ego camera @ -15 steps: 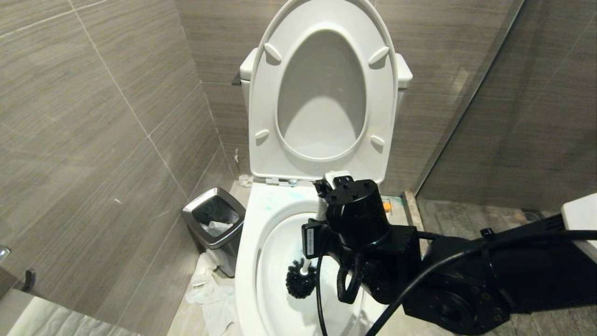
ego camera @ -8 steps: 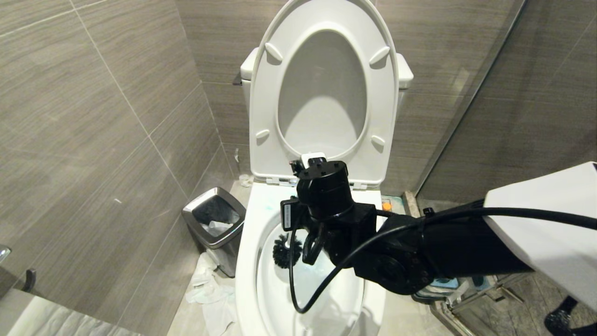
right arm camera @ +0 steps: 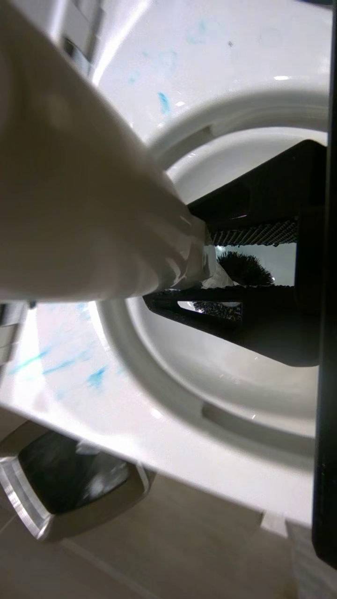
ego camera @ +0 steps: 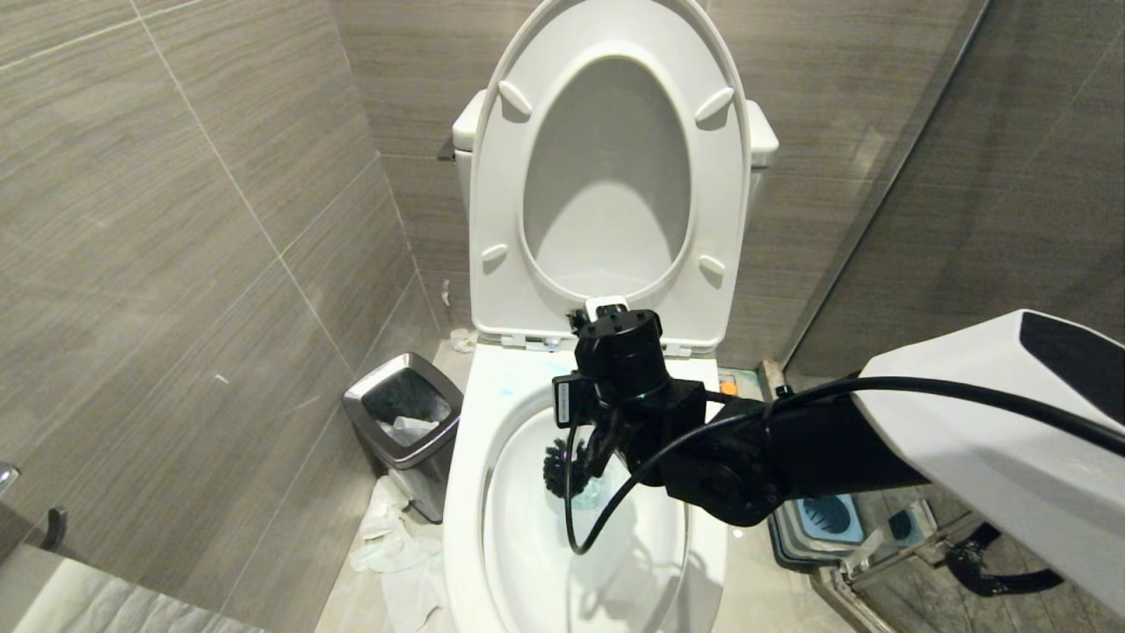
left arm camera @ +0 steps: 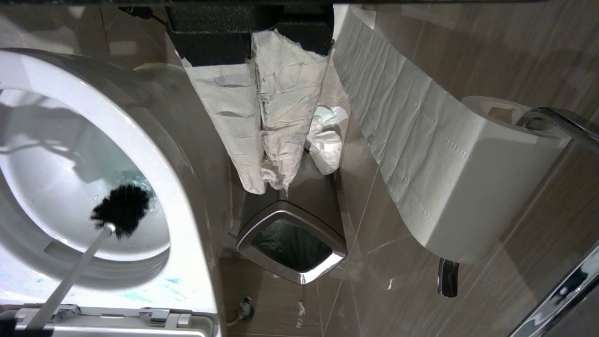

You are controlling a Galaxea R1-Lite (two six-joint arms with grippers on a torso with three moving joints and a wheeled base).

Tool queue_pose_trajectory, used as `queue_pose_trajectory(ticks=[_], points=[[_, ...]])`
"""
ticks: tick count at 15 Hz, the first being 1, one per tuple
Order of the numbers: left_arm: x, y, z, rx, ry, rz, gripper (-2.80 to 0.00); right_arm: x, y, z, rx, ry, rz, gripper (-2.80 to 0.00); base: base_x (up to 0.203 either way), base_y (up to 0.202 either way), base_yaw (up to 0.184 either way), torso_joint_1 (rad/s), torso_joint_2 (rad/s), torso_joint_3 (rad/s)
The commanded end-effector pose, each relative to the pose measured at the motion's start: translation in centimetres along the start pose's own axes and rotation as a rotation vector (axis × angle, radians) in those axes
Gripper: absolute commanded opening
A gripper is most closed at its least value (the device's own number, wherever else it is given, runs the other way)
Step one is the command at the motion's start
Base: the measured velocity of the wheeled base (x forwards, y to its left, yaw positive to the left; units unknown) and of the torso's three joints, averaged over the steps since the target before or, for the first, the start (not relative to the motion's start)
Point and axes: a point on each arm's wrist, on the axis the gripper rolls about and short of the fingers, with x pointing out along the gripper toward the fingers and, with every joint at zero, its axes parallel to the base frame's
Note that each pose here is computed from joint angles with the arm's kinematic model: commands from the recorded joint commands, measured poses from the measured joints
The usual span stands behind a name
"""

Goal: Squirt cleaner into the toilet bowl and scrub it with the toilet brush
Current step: Scrub the toilet bowl

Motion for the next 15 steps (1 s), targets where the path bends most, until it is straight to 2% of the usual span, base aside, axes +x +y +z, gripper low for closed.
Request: queue_pose_trajectory(ticks=[1, 5, 6, 11, 12, 15], points=[[0.1, 0.0, -0.2, 0.000, 0.007, 0.000, -2.80, 2.0, 0.1, -3.2, -0.030, 0.060, -0.022, -2.80, 0.000, 0.000, 0.000, 0.000, 0.00, 0.000], [0.1, 0.0, -0.2, 0.000, 0.007, 0.000, -2.80, 5.1, 0.1, -8.1, -0.062, 0.121, -0.048, -2.80, 0.000, 0.000, 0.000, 0.000, 0.00, 0.000], [0.1, 0.0, -0.2, 0.000, 0.007, 0.000, -2.80, 5.0, 0.1, -7.7, -0.058, 0.112, -0.045, -2.80, 0.000, 0.000, 0.000, 0.000, 0.00, 0.000], [0.1, 0.0, -0.2, 0.000, 0.007, 0.000, -2.80, -0.4, 0.0, 1.2, 0.031, -0.061, 0.003, -2.80, 0.000, 0.000, 0.000, 0.000, 0.00, 0.000], [0.1, 0.0, -0.2, -0.001, 0.008, 0.000, -2.80, -1.3, -0.1, 1.8, 0.031, -0.066, 0.007, -2.80, 0.000, 0.000, 0.000, 0.000, 0.00, 0.000], [0.1, 0.0, -0.2, 0.000, 0.007, 0.000, -2.80, -0.3, 0.0, -0.8, 0.002, -0.007, -0.005, -2.80, 0.000, 0.000, 0.000, 0.000, 0.00, 0.000]])
